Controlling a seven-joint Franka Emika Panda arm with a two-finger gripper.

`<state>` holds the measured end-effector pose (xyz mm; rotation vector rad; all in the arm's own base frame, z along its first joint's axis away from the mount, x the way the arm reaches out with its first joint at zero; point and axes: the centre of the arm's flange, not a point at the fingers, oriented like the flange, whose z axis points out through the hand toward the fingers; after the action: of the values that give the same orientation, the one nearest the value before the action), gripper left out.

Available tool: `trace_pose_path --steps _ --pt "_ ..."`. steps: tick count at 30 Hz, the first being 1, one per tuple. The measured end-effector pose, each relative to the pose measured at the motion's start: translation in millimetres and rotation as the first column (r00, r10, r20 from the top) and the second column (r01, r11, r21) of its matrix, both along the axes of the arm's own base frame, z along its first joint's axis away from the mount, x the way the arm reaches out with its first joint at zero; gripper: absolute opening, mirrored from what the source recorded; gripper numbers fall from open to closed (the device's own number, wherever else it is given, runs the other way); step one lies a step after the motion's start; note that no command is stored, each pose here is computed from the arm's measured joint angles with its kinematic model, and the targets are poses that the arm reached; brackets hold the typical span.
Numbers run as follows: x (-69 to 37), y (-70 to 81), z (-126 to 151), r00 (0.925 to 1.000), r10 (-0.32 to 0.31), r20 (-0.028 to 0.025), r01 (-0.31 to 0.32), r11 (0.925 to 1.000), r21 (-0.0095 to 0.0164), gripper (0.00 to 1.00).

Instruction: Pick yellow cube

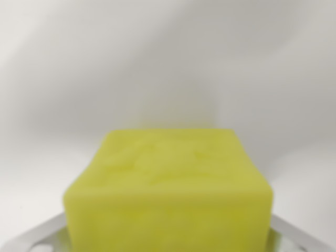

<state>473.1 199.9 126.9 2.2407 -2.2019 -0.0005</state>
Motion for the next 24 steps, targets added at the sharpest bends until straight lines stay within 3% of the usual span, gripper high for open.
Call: trace_pose_path --steps 24 --pt "0.1 -0.1 39 1.0000 0.000 0.0000 0.000 1.0000 0.0000 0.00"
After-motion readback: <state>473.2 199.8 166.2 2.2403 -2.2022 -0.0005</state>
